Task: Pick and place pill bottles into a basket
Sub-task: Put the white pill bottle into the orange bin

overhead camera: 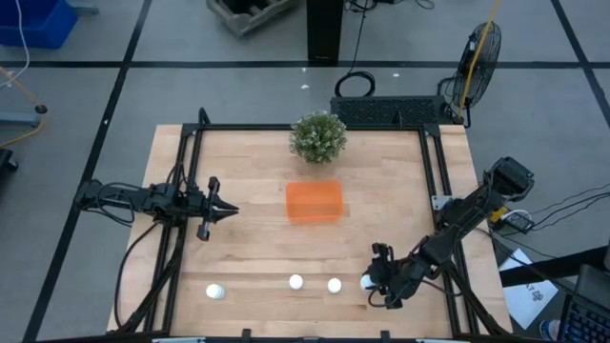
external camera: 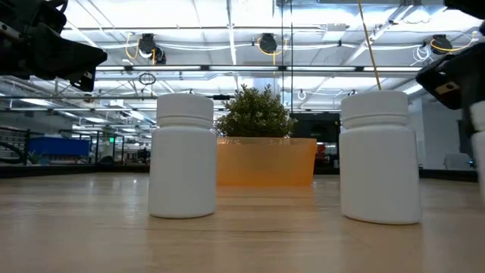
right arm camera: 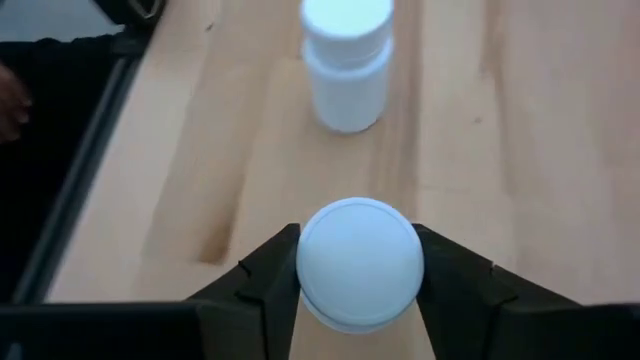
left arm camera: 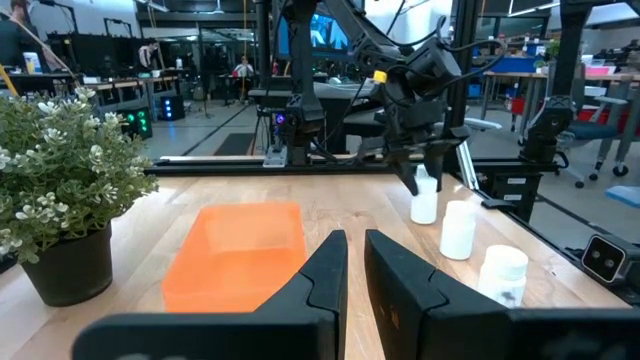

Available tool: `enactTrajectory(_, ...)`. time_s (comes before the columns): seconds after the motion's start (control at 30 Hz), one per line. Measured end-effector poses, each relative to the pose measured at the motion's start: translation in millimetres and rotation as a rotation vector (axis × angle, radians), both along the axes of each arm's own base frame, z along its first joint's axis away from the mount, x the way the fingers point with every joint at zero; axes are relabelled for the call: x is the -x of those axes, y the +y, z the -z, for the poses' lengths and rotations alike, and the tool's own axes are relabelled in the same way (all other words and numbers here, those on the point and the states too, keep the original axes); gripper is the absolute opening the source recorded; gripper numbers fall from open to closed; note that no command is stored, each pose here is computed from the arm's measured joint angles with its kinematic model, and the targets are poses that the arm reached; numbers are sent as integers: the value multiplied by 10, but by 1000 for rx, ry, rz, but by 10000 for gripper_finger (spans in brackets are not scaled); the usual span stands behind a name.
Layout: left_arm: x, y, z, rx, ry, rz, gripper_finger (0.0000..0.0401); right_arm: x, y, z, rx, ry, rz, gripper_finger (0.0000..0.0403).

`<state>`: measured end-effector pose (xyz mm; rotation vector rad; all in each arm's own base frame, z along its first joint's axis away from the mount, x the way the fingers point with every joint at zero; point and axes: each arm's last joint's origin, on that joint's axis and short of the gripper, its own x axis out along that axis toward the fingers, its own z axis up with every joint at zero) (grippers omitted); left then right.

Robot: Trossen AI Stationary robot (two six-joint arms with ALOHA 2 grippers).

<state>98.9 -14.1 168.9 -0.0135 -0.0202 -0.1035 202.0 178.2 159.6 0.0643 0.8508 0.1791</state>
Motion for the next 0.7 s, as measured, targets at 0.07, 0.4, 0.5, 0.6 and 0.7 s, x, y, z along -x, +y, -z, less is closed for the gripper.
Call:
enactTrajectory(0.07, 0, 0, 1, 0, 0, 0, 47, -37, -47, -7, 19, -8, 0, 155)
enactTrajectory(0.4, 0, 0, 0, 0, 0, 0, 47, -158, -458, -428, 179, -233, 88, 156)
enactTrajectory(0.5, 0, 0, -1, 0, -1, 0, 47, -188, -661, -590, 208, -296, 150, 153)
enactTrajectory(0.6, 0, 0, -1, 0, 0, 0, 47, -259, -874, -716, 222, -362, 212, 155)
enactTrajectory(0.7, 0, 0, 0, 0, 0, 0, 47, -364, -1076, -791, 223, -418, 225, 158)
